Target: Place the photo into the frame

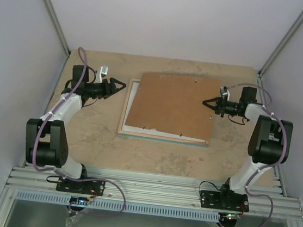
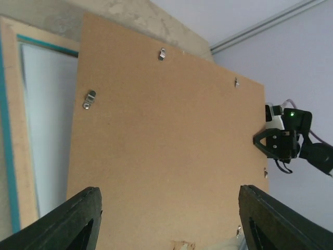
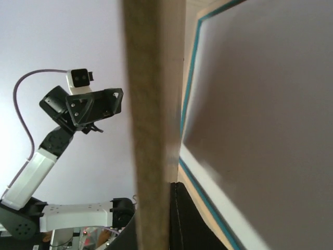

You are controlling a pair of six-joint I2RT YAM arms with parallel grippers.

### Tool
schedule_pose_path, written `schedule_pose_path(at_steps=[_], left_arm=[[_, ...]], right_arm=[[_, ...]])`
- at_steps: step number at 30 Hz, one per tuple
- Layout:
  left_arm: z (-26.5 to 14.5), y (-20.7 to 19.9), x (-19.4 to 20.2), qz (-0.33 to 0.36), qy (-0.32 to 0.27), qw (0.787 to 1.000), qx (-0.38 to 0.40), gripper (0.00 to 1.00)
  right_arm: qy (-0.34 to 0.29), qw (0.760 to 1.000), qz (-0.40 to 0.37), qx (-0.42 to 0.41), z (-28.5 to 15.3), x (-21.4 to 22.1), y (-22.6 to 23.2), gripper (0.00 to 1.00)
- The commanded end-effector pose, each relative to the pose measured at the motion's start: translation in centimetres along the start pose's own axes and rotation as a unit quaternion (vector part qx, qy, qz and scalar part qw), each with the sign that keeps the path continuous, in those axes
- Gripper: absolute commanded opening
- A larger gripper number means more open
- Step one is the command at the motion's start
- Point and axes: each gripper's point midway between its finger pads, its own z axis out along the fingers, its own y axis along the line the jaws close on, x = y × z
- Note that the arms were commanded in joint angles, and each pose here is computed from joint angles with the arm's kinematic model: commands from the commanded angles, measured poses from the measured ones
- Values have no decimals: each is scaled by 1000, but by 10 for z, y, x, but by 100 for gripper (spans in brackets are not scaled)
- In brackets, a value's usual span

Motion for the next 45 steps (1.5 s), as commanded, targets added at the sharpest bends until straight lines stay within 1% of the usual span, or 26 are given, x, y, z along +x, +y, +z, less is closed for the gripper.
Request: schedule_pose_path(at_steps=[1, 9, 14, 21, 26, 28, 30, 31, 32, 34, 35, 36, 37, 38, 40, 41, 43, 45], left_arm=[[7, 26, 10, 1, 11, 999, -34, 74], [19, 44, 15, -24, 31, 999, -35, 72], [22, 52, 19, -29, 38, 998, -42, 72], [28, 60, 21, -42, 47, 997, -44, 70], [31, 66, 22, -49, 53, 996, -46, 69], [31, 67, 22, -49, 53, 996, -49, 69], [31, 66, 21, -47, 51, 996, -50, 69], [30, 67, 20, -46, 50, 996, -52, 70], [30, 67, 20, -47, 51, 996, -53, 70], [29, 66, 20, -44, 50, 996, -56, 71], [29, 66, 20, -42, 49, 996, -58, 71], [28, 65, 19, -40, 48, 996, -58, 71], [28, 65, 19, -39, 47, 996, -60, 72], [27, 65, 18, -39, 45, 996, -61, 72], [26, 65, 17, -37, 42, 996, -63, 74], [26, 65, 16, -36, 40, 996, -66, 74], [25, 67, 15, -36, 37, 996, -74, 75], [24, 69, 13, -30, 34, 995, -85, 76]], right_arm=[[20, 999, 8, -34, 1, -5, 8, 1], [46, 997, 46, -30, 13, -9, -26, 1], [63, 995, 73, -33, 18, -3, -49, 1], [69, 993, 79, -46, 23, -6, -56, 1], [94, 993, 63, -29, 35, -8, -63, 1], [102, 993, 59, -19, 42, -11, -68, 6], [109, 993, 50, -8, 48, -13, -70, 9], [112, 993, 43, 1, 50, -15, -73, 11], [114, 993, 40, 12, 52, -16, -76, 19], [113, 992, 40, 37, 52, -18, -81, 40], [112, 992, 37, 50, 52, -20, -82, 53], [108, 991, 31, 68, 49, -23, -84, 63], [103, 991, 23, 84, 46, -27, -85, 71], [99, 990, 13, 96, 43, -30, -84, 76], [93, 986, -14, 137, 37, -36, -85, 80], [91, 984, -24, 152, 35, -38, -85, 88], [86, 978, -25, 189, 29, -41, -88, 96], [82, 968, -24, 236, 22, -43, -95, 98]])
